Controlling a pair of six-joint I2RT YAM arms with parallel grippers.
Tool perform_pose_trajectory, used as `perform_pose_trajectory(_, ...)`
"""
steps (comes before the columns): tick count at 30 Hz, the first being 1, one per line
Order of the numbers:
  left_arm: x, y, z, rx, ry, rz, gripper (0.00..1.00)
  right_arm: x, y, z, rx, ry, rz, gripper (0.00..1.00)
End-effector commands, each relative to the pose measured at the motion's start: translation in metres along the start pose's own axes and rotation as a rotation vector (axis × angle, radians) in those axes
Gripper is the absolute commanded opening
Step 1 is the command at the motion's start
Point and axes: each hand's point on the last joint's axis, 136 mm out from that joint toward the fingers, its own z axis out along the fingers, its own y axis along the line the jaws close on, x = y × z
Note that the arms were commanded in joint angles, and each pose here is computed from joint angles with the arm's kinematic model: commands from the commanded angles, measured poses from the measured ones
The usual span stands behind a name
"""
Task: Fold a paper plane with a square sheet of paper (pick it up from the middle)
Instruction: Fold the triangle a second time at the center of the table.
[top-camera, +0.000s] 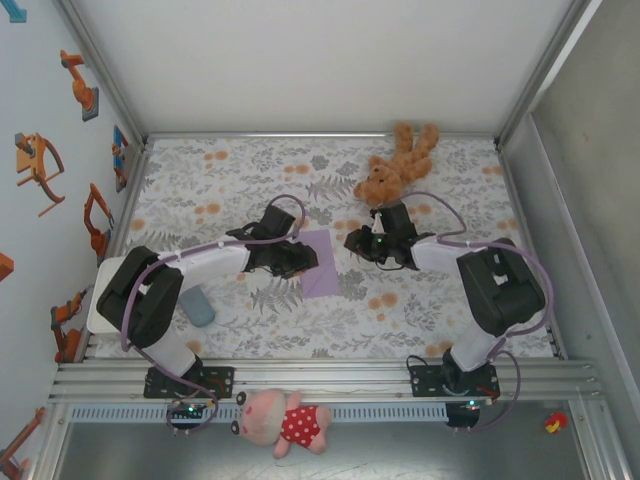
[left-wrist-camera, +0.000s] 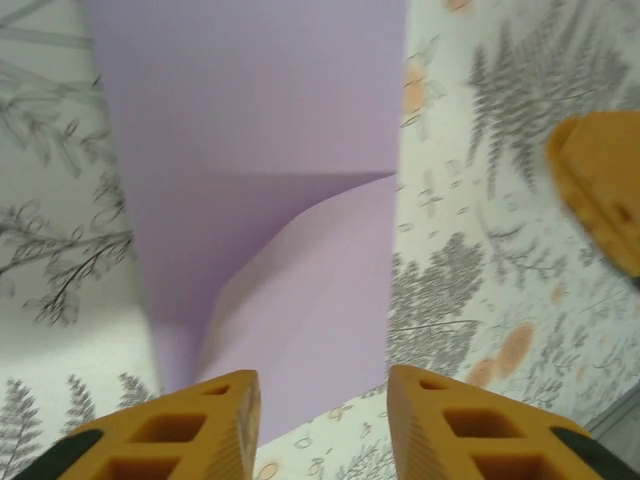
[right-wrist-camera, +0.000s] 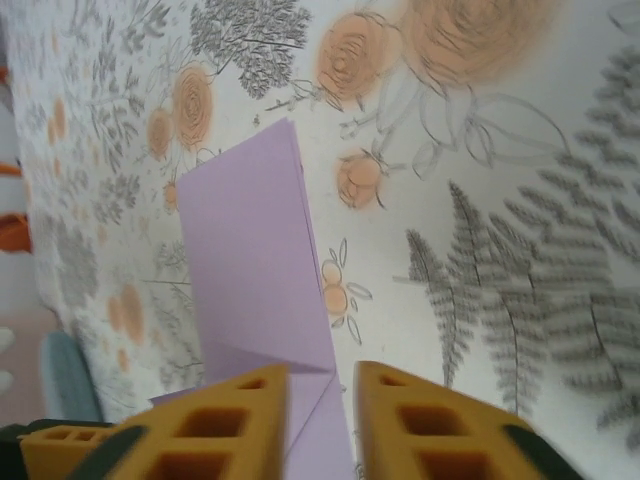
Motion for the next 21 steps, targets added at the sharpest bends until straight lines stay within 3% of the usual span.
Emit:
perform_pose_trajectory(1,-0.016,-0.007,-0.001,0.016,-0.047,-0.036,0.41,0.008,0.003,-0.005,-0.018,-0.02,0.035,0.38)
perform_pose_trajectory(7,-0.029,-0.013,0.011,0.063,-0.057,-0.074,0.41,0.022,0.007,-0.003,-0.011,0.007,0.057,0.35)
perform_pose_trajectory(21,-0.017,0.042,0.038,-0.05,-0.055,-0.2,0.41,0.051,0.031,0.027,-0.007,0.099,0.101,0.35)
